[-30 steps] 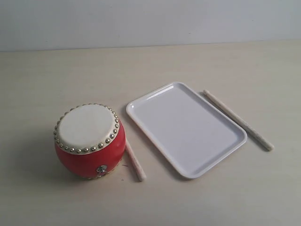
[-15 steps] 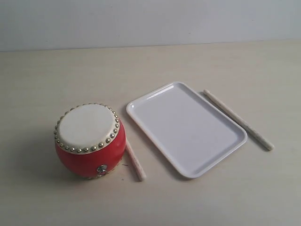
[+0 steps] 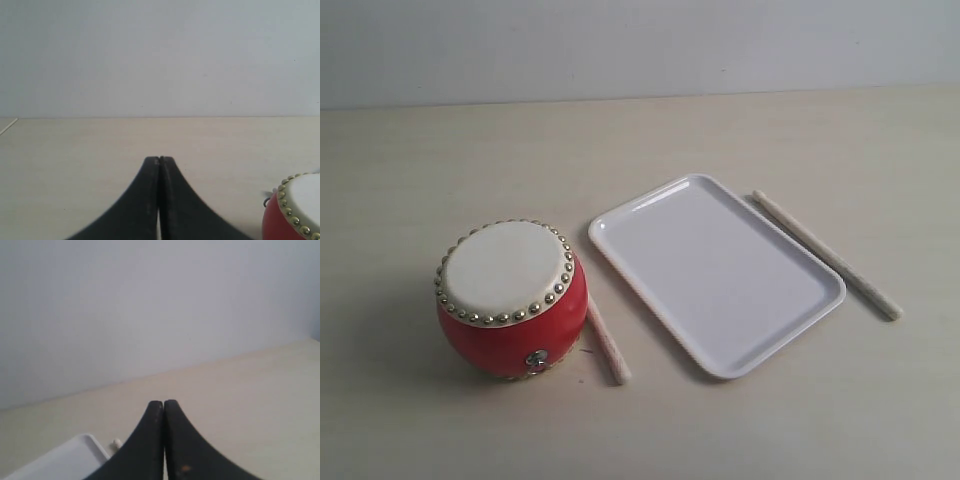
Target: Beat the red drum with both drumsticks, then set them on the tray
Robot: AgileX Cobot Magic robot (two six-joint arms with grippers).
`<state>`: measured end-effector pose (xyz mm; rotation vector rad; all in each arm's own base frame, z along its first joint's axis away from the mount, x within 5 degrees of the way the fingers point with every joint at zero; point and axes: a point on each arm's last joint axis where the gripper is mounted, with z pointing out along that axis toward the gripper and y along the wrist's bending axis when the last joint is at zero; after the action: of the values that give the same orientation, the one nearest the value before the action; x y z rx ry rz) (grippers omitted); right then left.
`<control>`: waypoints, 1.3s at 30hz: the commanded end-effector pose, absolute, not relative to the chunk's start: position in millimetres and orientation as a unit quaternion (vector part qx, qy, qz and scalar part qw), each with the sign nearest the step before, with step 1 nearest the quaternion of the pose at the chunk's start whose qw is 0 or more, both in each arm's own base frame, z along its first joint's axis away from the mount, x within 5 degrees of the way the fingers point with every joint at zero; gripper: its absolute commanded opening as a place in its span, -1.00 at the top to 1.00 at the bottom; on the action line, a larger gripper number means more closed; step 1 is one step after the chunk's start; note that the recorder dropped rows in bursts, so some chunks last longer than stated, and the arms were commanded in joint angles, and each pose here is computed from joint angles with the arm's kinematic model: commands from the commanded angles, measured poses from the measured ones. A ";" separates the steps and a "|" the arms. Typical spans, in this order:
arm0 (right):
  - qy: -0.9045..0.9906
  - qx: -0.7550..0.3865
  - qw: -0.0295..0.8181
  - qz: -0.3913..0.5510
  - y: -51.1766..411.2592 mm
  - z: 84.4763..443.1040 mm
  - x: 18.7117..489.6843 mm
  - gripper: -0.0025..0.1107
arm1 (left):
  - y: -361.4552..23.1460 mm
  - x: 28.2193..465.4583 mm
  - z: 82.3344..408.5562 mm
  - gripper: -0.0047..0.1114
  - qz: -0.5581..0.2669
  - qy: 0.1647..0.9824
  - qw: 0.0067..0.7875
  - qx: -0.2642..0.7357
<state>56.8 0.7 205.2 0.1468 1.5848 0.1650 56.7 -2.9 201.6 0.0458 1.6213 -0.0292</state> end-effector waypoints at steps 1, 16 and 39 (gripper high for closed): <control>0.636 0.092 0.758 0.116 0.3 221.2 55.1 0.96 | -2.8 56.3 201.2 0.92 -0.014 0.723 0.691 0.019; 0.522 0.233 0.766 0.294 -5.3 236.9 50.7 0.96 | -2.8 56.3 201.2 0.92 -0.014 0.723 0.691 0.019; 0.812 0.122 0.562 0.103 4.6 354.8 160.7 0.96 | -2.6 56.3 201.2 0.92 -0.001 0.722 0.691 0.031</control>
<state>137.0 4.7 358.0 0.3109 1.7200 0.3221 56.7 -2.8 201.6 0.0637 1.6207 -0.0104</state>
